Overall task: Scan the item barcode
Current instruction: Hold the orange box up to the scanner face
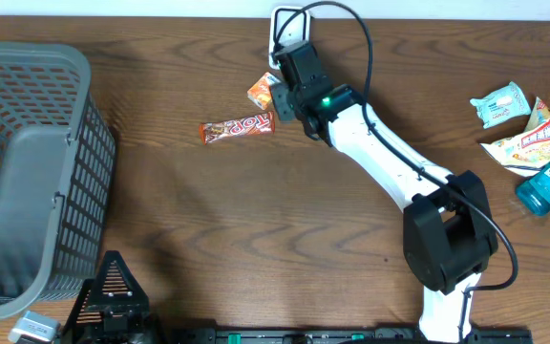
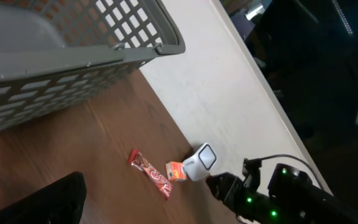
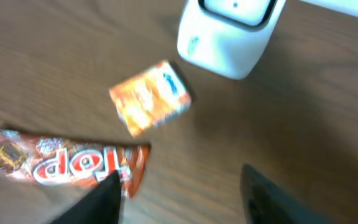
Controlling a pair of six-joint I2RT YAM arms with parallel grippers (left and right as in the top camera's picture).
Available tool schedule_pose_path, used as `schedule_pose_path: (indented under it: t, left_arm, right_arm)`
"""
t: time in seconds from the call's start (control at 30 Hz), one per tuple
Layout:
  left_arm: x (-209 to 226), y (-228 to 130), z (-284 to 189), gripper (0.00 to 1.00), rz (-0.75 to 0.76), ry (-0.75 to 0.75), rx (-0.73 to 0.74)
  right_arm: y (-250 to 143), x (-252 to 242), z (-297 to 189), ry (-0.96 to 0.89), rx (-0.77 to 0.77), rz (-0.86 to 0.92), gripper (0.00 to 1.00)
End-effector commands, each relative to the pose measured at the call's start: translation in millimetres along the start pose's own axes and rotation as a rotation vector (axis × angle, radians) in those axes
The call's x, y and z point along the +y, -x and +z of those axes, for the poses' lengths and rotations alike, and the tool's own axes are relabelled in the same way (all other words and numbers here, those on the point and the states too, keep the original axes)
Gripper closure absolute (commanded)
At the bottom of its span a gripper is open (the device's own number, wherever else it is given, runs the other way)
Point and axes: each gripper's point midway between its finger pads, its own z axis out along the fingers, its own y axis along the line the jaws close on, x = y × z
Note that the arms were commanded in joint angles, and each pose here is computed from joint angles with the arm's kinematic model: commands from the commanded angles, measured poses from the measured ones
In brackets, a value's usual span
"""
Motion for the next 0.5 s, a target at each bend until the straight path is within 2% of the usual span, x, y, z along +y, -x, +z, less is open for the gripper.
schedule_pose_path:
  t: [0.0,0.17,0.33,0.47]
  left_arm:
    - [2.1,1.2,0.3,0.02,-0.015,0.007,-0.013]
    - [2.1,1.2,0.3,0.02,-0.014,0.007,-0.013]
    - [2.1,1.1,0.3,0.02,-0.014,0.007,-0.013]
    - [2.2,1.1,0.3,0.02,-0.013,0.008,-0.013]
  right_arm:
    - [-6.5,5.7,19.3,0.020,0.000,-0.030,0.37]
    - [-9.7,19.7,61.9,0.060,-0.064,-0.107,0.21]
    - [-13.4,37.2,96.8,0.079,-0.146,-0.165,0.12]
    - [-14.4,48.6,111.9,0.087,-0.202,-0.221,0.10]
